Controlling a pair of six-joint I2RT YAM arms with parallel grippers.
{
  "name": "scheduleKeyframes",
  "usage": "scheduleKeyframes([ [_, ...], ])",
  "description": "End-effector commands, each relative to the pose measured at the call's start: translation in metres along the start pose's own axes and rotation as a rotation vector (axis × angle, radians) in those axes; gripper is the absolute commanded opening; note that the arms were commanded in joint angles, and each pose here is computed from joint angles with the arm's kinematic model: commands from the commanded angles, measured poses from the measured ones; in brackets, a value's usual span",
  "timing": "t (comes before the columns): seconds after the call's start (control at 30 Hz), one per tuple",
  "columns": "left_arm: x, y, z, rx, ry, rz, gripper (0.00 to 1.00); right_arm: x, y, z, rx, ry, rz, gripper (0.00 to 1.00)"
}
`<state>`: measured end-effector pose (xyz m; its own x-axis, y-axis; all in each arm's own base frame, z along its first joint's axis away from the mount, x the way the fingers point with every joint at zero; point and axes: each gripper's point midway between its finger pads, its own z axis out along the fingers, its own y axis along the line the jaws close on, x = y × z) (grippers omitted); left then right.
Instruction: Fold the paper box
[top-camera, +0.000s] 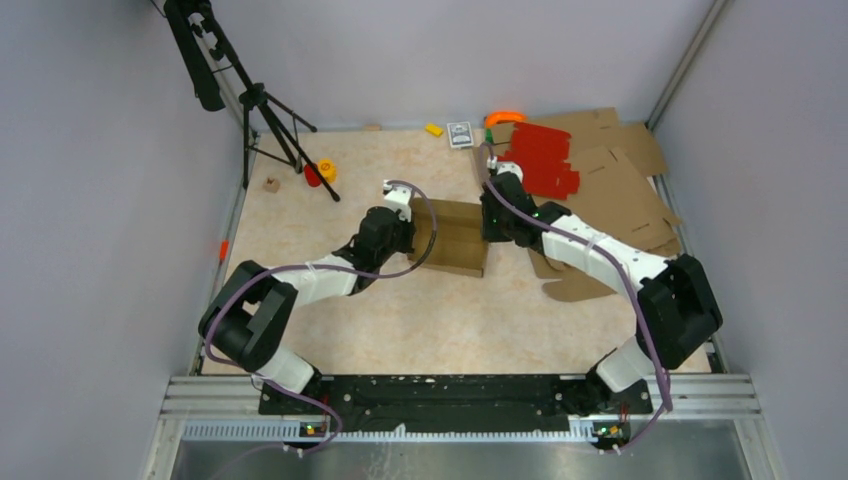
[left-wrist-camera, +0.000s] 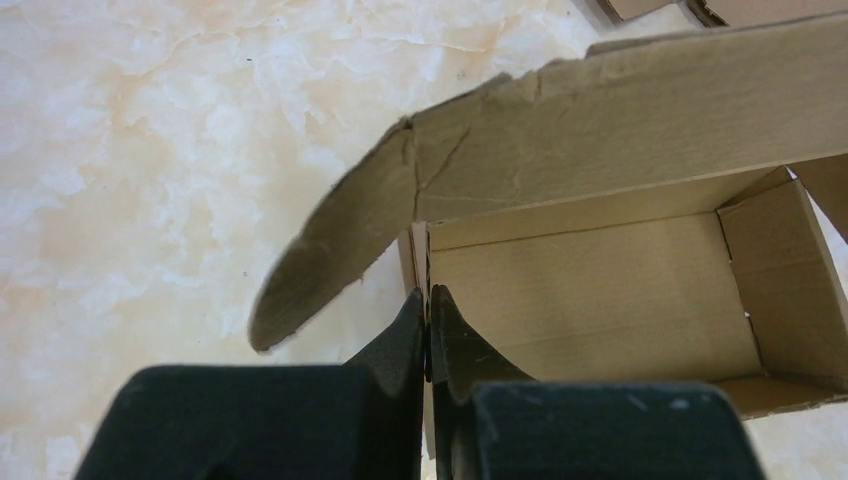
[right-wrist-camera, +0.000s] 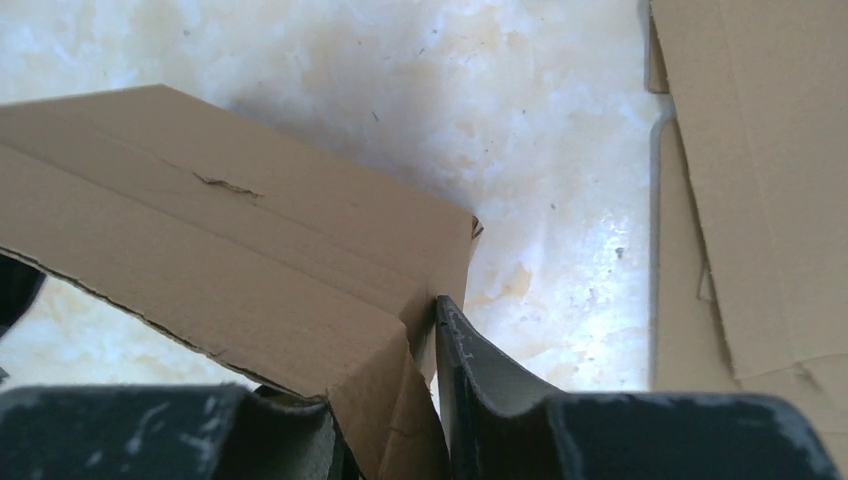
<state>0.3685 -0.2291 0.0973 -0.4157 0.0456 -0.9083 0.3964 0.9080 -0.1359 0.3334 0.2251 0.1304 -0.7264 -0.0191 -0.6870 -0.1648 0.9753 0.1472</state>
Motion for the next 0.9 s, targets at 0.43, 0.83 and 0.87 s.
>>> scheduleKeyframes([
  [0.43,-0.020,-0.008,-0.002,-0.031,-0.037,-0.036,0.00,-0.031,0.023,0.011,-0.013,-0.059,0.251,0.15],
  [0.83,-0.008,-0.011,-0.005,-0.064,-0.028,-0.027,0.00,0.010,-0.009,0.010,0.097,-0.193,0.120,0.00],
  [0.87,-0.006,-0.012,-0.006,-0.065,-0.024,-0.027,0.00,0.013,-0.010,0.009,0.104,-0.208,0.106,0.00],
])
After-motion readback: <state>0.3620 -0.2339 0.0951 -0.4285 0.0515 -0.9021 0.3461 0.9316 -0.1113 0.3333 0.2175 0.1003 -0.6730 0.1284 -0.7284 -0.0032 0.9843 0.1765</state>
